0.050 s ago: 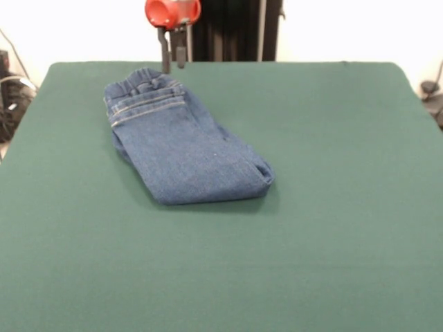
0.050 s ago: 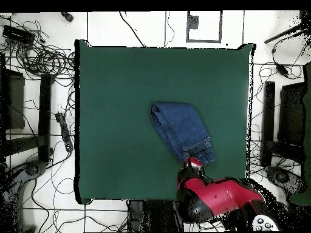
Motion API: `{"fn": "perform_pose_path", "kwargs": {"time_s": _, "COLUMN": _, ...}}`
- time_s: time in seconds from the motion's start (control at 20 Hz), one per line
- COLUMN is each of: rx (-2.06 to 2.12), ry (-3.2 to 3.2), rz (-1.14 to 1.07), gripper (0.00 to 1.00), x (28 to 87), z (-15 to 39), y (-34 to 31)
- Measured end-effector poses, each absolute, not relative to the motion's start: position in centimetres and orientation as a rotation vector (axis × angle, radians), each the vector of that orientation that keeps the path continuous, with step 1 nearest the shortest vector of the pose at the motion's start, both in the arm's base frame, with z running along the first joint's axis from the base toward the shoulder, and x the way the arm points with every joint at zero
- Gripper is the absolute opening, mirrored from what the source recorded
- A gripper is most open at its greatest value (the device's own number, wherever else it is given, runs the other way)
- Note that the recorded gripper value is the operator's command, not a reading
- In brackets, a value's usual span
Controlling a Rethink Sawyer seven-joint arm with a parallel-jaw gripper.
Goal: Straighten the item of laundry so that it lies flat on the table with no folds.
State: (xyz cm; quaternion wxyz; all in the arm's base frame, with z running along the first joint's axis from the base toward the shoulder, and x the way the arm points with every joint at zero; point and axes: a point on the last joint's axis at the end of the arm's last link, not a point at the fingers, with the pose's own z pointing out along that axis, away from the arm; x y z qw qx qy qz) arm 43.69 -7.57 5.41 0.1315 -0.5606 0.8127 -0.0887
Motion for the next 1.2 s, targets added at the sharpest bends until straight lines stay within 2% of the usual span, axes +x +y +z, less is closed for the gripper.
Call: {"fn": "perform_pose_path", "kwargs": {"time_s": 1.2, "rx": -1.693, "ry": 2.425, "rz": -0.183, "gripper": 1.00, "x": 46.3, "z": 6.5, "y": -3.6}}
